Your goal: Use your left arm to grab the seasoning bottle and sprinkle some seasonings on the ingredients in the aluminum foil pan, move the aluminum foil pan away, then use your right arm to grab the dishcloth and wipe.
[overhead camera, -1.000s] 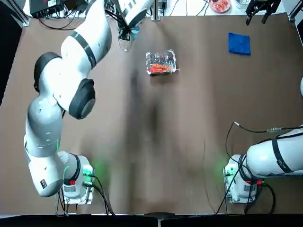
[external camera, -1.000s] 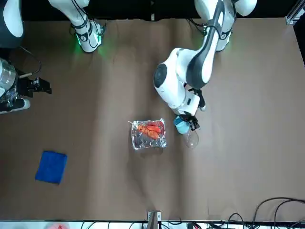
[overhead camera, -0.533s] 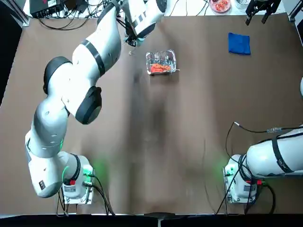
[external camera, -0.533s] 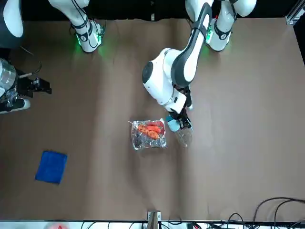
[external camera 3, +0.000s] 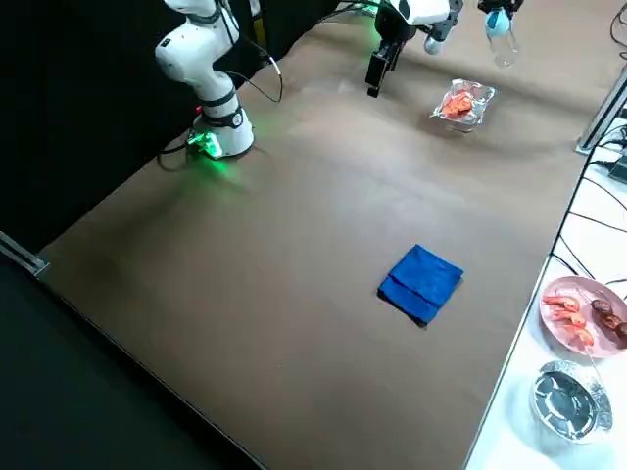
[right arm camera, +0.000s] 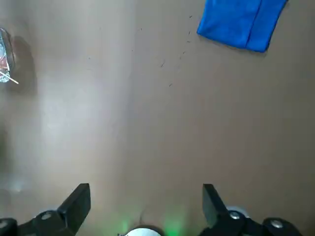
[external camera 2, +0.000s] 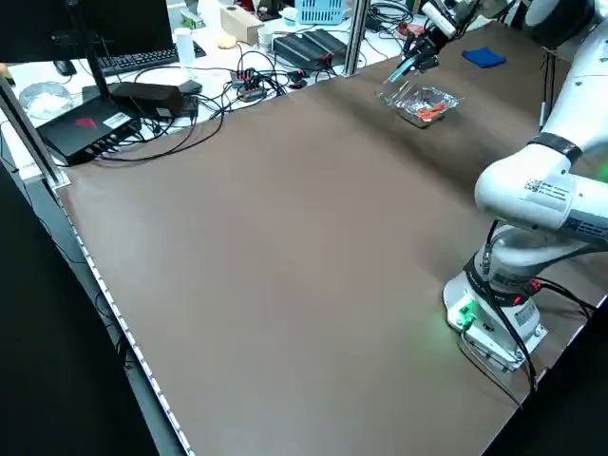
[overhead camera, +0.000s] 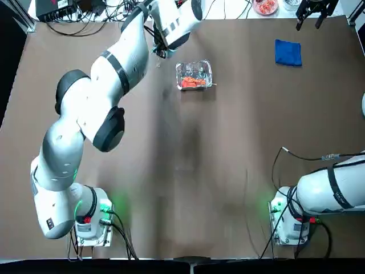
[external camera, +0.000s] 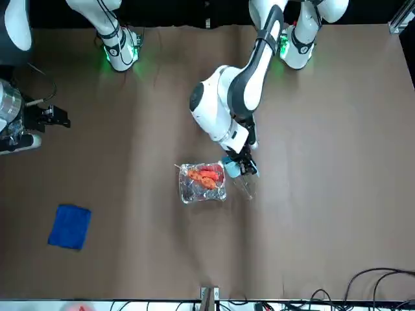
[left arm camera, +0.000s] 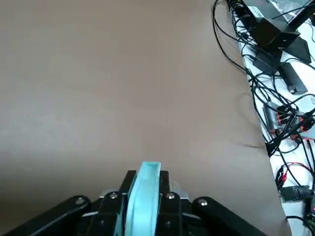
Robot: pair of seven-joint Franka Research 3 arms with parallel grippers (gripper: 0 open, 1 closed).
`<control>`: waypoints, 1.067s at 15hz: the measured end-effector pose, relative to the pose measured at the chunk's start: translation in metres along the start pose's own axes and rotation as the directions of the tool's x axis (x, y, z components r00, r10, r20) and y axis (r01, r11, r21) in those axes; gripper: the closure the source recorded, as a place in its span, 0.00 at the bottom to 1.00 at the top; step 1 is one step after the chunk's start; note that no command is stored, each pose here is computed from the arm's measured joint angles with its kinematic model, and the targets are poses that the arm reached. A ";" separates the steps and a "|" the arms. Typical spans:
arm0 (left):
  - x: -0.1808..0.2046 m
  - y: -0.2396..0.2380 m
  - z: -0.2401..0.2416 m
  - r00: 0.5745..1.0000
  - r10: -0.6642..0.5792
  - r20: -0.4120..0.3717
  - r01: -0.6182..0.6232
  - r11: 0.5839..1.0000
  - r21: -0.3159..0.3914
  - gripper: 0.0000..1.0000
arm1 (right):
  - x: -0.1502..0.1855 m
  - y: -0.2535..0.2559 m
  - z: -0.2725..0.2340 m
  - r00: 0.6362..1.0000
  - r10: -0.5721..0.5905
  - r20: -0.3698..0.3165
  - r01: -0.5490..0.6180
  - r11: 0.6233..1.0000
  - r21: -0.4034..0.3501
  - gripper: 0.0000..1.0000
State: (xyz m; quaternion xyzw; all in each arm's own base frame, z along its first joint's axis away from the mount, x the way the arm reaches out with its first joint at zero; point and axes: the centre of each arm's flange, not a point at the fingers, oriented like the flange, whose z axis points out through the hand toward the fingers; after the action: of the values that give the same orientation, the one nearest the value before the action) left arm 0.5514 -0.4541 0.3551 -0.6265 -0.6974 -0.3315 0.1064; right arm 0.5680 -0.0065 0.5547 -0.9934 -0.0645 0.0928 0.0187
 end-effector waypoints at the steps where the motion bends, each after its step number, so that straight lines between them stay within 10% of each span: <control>1: -0.003 -0.003 -0.001 1.000 0.006 0.000 -0.006 1.000 -0.003 0.77 | 0.000 0.000 0.000 1.000 0.000 0.000 0.000 1.000 0.000 0.00; 16: -0.033 -0.016 0.002 0.995 0.090 -0.034 -0.093 0.990 -0.108 0.77 | 0.000 0.000 0.000 1.000 0.000 0.000 0.000 1.000 0.000 0.00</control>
State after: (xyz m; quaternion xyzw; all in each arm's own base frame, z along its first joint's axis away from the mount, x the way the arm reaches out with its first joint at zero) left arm 0.5432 -0.4790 0.3294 -0.6577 -0.6471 -0.3731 0.0971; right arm 0.5680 -0.0066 0.5547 -0.9934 -0.0645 0.0928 0.0187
